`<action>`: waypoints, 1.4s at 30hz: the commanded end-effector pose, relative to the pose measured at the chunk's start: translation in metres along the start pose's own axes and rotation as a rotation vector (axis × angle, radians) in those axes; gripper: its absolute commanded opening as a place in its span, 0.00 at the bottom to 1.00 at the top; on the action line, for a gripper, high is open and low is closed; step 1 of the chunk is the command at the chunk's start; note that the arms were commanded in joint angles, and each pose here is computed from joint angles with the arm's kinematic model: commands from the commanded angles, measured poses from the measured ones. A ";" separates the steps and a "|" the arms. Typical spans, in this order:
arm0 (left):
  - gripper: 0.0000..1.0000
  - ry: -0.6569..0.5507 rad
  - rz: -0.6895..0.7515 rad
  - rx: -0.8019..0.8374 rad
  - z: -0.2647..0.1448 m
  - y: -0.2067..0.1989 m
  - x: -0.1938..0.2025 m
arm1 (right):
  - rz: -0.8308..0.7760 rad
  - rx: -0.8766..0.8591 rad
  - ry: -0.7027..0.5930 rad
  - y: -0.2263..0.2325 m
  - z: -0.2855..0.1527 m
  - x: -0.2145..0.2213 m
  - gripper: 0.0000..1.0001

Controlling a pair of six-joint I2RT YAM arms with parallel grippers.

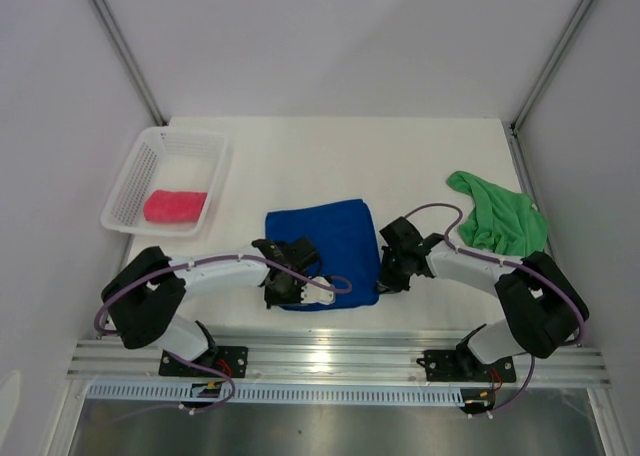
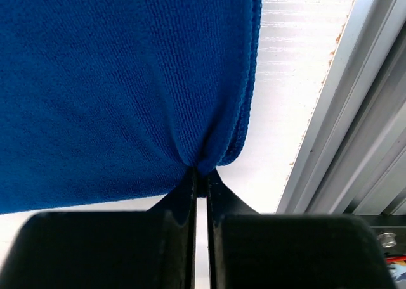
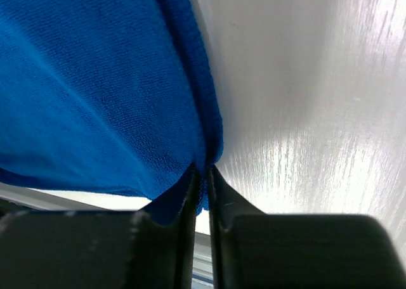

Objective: Roll the towels
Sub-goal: Fold the towel

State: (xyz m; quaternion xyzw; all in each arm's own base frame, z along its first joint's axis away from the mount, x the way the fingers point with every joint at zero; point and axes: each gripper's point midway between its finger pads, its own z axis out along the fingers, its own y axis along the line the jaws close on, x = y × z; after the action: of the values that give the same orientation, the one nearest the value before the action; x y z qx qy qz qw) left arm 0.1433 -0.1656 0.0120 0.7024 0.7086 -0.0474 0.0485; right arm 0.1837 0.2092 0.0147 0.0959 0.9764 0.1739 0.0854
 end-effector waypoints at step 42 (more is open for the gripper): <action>0.02 -0.157 -0.428 -0.035 -0.093 0.102 -0.007 | -0.077 -0.114 0.200 0.030 -0.047 -0.101 0.00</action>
State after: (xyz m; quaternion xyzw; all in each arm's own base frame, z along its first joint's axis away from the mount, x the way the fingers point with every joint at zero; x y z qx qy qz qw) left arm 0.2225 -0.1607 0.0964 0.5286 0.8371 -0.1139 0.0828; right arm 0.2598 0.1968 0.0738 0.0545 0.9750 0.2149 -0.0145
